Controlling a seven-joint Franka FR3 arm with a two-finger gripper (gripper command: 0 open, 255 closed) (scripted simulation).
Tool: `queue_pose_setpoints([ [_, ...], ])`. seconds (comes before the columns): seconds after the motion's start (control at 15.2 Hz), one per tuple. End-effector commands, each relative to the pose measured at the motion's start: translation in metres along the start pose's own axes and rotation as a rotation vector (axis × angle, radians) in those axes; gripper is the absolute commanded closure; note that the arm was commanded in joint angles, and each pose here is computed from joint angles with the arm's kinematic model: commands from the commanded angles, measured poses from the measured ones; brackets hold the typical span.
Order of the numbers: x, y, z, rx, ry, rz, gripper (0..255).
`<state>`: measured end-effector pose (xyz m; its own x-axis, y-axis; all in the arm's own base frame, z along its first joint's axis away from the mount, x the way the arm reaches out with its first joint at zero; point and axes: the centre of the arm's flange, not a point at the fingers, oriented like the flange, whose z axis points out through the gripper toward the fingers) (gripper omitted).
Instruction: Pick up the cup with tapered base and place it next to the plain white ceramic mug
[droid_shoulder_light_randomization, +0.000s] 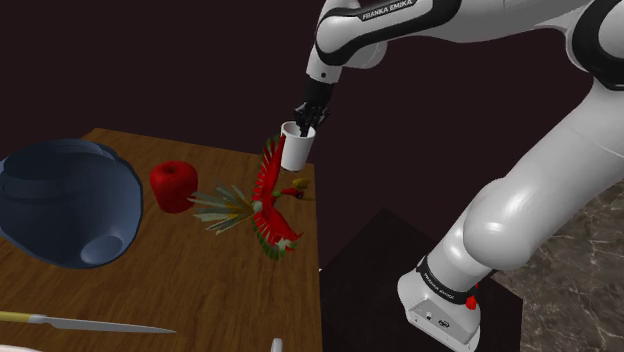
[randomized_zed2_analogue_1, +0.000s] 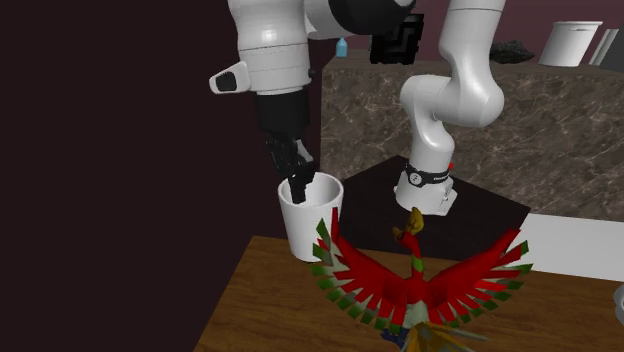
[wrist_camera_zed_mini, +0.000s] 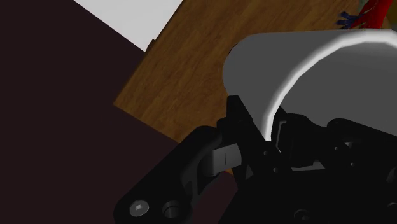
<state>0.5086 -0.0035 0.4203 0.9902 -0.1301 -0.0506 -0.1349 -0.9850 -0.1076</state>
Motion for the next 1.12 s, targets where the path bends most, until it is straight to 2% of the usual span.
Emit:
queue_pose_setpoints([
  [0.0, 0.000, -0.001, -0.011, 0.000, 0.000, 0.000, 255],
  [1.06, -0.004, -0.010, -0.095, 0.000, 0.000, 0.000, 255],
])
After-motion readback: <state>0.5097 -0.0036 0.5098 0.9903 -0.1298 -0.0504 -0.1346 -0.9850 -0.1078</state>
